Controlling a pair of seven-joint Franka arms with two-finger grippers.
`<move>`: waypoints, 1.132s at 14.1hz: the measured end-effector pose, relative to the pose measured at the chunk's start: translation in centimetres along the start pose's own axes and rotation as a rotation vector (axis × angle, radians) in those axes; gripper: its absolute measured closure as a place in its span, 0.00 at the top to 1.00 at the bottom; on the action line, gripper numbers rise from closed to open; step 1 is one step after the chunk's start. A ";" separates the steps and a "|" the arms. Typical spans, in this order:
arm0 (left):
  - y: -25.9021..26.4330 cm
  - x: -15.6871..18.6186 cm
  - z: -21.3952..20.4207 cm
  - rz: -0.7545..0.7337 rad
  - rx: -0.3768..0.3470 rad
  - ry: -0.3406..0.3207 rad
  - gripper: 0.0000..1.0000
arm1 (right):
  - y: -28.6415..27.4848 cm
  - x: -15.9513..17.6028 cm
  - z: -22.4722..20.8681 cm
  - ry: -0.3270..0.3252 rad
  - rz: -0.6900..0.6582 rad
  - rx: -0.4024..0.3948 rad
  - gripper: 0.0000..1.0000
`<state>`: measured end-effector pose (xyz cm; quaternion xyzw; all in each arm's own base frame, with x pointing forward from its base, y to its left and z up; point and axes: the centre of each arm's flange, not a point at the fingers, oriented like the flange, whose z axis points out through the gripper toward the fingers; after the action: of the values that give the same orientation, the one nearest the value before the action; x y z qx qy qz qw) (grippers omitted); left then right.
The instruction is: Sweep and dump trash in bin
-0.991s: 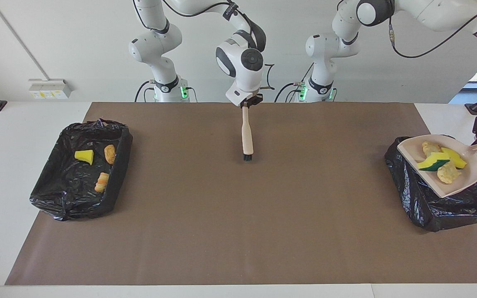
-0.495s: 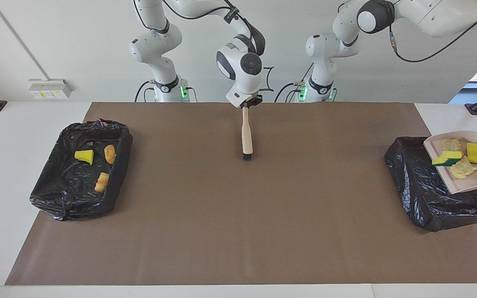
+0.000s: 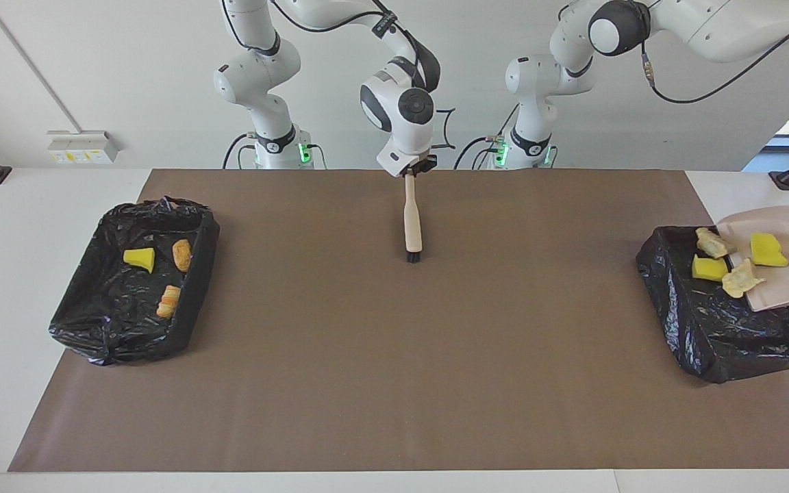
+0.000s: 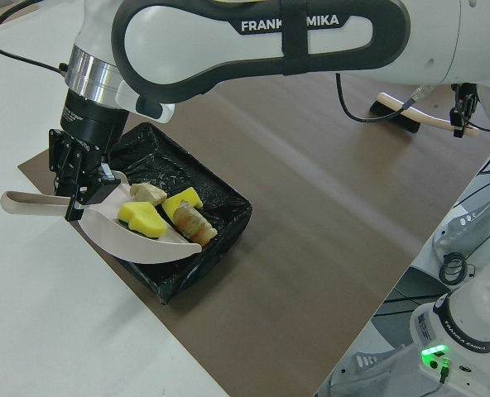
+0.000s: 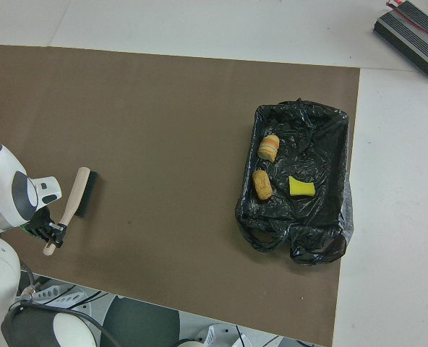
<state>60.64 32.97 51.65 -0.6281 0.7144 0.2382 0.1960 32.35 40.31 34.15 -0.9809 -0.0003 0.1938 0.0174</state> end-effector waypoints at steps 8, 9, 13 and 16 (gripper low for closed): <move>2.3 -4.5 -3.6 -0.018 -0.001 -0.139 0.32 | 0.5 0.4 0.2 0.005 -0.035 0.008 0.27; 2.6 -4.7 -4.0 -0.025 -0.006 -0.146 0.32 | 0.5 0.5 0.2 0.005 -0.033 0.009 0.27; 2.1 -2.7 -5.4 -0.054 -0.060 -0.226 0.32 | 0.5 0.5 0.2 -0.006 -0.024 0.025 0.27; 1.6 -0.2 -6.5 -0.050 -0.054 -0.243 0.32 | 0.5 0.5 0.1 -0.012 -0.015 0.037 0.27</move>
<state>59.21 29.45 57.16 -0.6171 0.6630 0.3268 0.2699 32.80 39.85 33.82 -0.9791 -0.0041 0.1997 0.0372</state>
